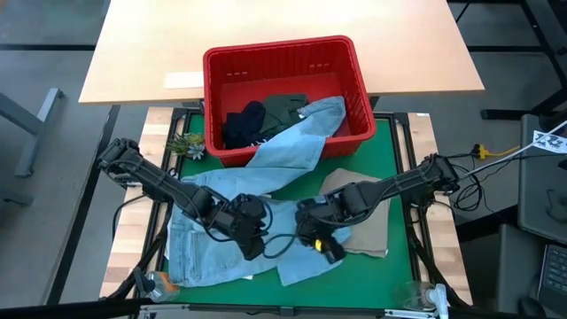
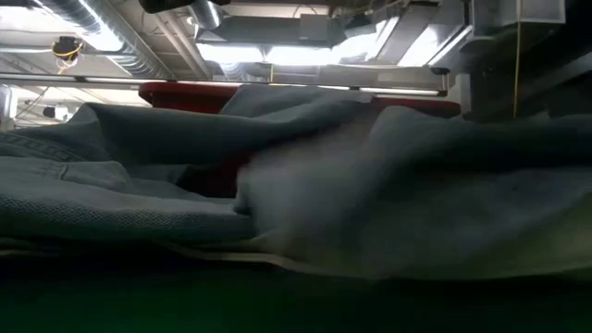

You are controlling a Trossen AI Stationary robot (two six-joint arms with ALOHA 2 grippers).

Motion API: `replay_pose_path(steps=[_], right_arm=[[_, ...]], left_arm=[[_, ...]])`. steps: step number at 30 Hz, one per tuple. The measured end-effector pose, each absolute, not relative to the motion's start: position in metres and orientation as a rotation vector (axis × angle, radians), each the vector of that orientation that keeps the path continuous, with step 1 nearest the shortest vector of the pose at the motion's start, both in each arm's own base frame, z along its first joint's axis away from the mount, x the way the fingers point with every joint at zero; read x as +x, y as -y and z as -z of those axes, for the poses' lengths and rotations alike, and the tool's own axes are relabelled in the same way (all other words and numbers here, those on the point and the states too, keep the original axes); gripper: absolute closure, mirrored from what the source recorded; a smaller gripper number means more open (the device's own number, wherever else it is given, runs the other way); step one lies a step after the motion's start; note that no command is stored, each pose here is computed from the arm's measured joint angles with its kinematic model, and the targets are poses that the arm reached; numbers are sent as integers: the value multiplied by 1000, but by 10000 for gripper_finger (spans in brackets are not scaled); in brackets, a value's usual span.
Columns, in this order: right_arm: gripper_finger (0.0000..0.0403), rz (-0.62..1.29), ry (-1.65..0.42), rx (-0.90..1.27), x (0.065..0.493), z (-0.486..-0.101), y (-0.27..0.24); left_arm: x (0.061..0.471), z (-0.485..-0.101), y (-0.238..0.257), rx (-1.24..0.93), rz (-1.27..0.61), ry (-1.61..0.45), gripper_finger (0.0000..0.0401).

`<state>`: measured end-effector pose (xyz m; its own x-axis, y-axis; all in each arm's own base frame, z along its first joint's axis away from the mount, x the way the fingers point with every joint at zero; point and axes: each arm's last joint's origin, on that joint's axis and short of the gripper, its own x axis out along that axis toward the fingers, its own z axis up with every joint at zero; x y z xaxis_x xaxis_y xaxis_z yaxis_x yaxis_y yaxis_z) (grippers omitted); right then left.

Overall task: Fold Laundry from Bin
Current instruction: Fold the light blue pants

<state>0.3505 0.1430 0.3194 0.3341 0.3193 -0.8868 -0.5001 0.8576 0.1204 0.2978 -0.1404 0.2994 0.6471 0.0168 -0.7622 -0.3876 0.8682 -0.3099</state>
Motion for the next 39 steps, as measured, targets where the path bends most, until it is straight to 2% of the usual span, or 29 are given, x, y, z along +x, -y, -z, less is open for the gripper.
replay_pose_path(steps=[5, 15, 25, 32, 39], right_arm=[[171, -520, -1366, -238, 326, -311, -142], [171, -563, -1442, -429, 295, -267, -184], [171, -427, -1285, -752, 270, -229, -221], [171, -443, -1240, -933, 251, -207, -231], [171, -398, -1149, -980, 248, -205, -241]], left_arm=[[297, -300, 145, -471, -235, -820, 283], [296, -301, 149, -466, -223, -813, 283], [296, -301, 148, -457, -236, -802, 283], [296, -301, 148, -460, -238, -801, 283], [296, -301, 148, -465, -240, -800, 283]])
